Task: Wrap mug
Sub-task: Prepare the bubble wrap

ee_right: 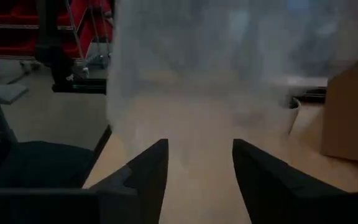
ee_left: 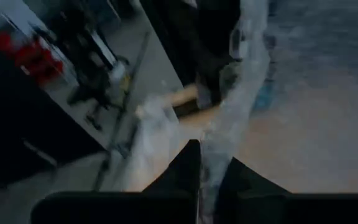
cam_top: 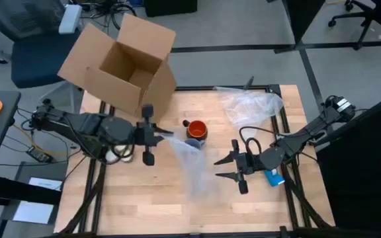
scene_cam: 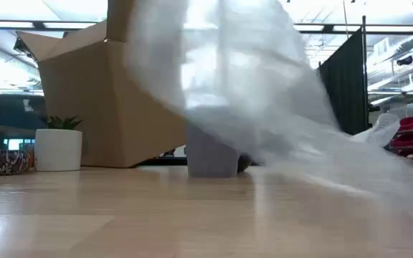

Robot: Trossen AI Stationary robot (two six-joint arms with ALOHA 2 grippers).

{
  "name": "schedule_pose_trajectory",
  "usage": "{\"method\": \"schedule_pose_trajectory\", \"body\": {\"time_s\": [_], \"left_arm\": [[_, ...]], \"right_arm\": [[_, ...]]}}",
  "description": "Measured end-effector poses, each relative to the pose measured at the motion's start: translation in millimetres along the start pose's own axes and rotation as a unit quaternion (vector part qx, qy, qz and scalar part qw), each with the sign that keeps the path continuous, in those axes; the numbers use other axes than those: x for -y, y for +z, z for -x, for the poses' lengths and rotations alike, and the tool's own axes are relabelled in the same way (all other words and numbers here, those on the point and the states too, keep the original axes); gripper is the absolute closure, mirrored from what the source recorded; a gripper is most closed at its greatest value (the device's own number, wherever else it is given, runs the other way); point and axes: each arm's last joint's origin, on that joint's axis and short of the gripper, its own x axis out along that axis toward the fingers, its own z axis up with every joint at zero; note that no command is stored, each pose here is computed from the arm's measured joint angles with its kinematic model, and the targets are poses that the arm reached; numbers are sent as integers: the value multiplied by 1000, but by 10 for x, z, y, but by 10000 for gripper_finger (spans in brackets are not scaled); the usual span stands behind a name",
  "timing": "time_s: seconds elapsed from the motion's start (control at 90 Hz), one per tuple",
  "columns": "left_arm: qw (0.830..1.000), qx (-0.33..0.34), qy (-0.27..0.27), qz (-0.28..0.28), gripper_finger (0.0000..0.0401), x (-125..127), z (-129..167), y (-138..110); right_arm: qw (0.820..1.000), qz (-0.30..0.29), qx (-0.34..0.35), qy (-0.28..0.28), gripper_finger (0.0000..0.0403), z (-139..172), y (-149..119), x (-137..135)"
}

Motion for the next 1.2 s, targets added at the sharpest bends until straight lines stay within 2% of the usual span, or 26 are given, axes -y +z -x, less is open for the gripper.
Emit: {"method": "schedule_pose_trajectory", "body": {"time_s": [0.122,0.2,0.333,0.522,0.667,0.8,0.9,1.022,1.1,1.2], "left_arm": [[997,61,45,-1,401,-178,-46,195],[995,84,45,6,401,-276,-118,278],[995,90,-26,16,401,-254,-342,305],[986,87,-144,14,401,58,-528,283],[976,101,-194,3,401,317,-408,365],[968,107,-227,-9,401,476,-131,440],[970,62,-234,-12,401,546,81,399],[974,-47,-220,5,401,619,224,231],[968,-125,-218,25,401,663,288,98],[950,-218,-212,66,401,737,349,-87]], "right_arm": [[1000,8,4,-18,250,0,6,10],[999,12,5,-32,254,1,6,18],[998,14,7,-65,261,2,7,37],[996,29,8,-90,270,8,9,47],[995,39,7,-89,275,10,8,44],[995,40,7,-90,278,10,9,46],[995,38,7,-97,281,-6,12,81],[994,20,7,-110,283,-35,13,147],[993,16,3,-115,285,-77,-5,178],[992,20,-8,-125,286,-161,-61,207]]}}
